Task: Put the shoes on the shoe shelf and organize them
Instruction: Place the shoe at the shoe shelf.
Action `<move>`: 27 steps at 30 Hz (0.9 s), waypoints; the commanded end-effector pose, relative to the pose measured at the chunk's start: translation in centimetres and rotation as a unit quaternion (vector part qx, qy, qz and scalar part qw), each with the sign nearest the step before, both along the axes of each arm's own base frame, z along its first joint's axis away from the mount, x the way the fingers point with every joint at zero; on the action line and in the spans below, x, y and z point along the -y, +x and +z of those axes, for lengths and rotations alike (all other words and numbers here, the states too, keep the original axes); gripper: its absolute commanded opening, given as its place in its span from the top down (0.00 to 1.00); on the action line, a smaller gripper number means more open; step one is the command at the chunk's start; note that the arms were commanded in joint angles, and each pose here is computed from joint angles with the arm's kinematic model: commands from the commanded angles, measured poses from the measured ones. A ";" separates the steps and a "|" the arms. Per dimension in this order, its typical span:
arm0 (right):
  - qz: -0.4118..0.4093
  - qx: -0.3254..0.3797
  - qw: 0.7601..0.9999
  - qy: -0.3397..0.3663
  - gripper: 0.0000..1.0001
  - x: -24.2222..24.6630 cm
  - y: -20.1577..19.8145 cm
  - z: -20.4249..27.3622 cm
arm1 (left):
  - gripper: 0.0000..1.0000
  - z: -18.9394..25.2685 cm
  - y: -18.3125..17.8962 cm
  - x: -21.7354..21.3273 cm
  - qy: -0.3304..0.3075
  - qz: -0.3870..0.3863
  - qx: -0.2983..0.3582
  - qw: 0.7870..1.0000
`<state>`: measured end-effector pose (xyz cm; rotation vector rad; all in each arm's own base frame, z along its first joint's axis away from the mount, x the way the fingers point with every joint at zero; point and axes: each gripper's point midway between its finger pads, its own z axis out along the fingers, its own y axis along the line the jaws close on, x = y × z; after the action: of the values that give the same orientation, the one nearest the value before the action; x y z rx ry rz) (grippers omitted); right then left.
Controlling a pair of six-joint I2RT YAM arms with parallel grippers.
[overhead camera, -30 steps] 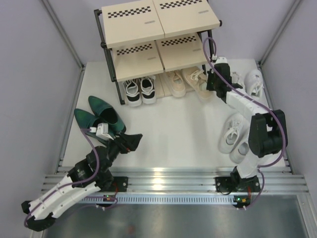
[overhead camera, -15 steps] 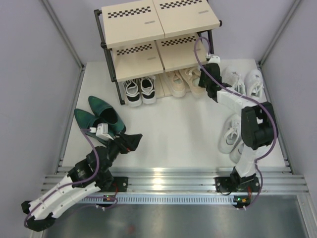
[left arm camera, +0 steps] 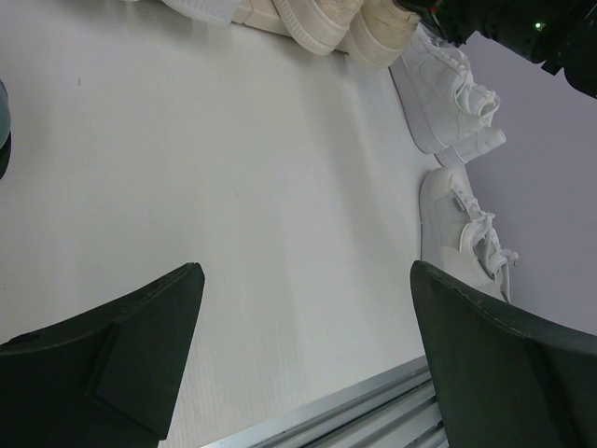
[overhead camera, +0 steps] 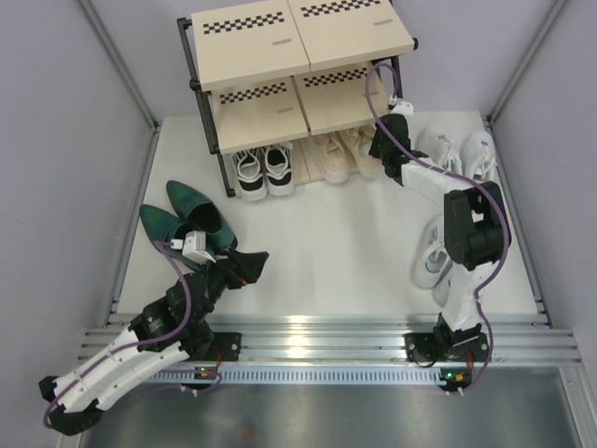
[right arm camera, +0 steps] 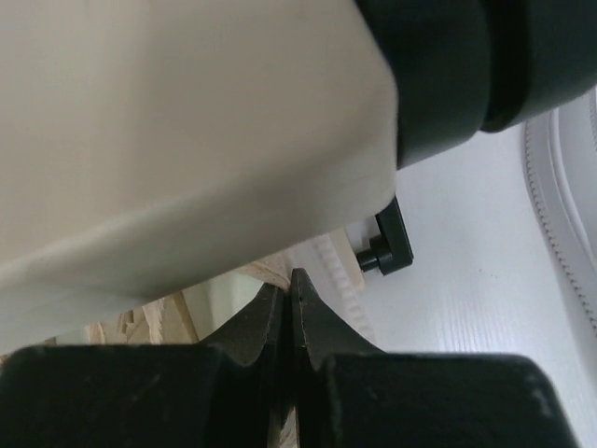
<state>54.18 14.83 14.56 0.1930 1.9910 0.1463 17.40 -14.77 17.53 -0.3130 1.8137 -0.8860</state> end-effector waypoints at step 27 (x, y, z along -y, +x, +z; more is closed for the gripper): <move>0.021 0.057 0.992 0.110 0.75 -3.6 3.2 4.1 | 0.02 1.6 0.1 0.2 -0.014 -0.002 0.008 1.000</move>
<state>55.18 16.12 13.01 0.3316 2.0332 0.2399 17.46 -14.87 17.15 -0.3119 1.8303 -0.8736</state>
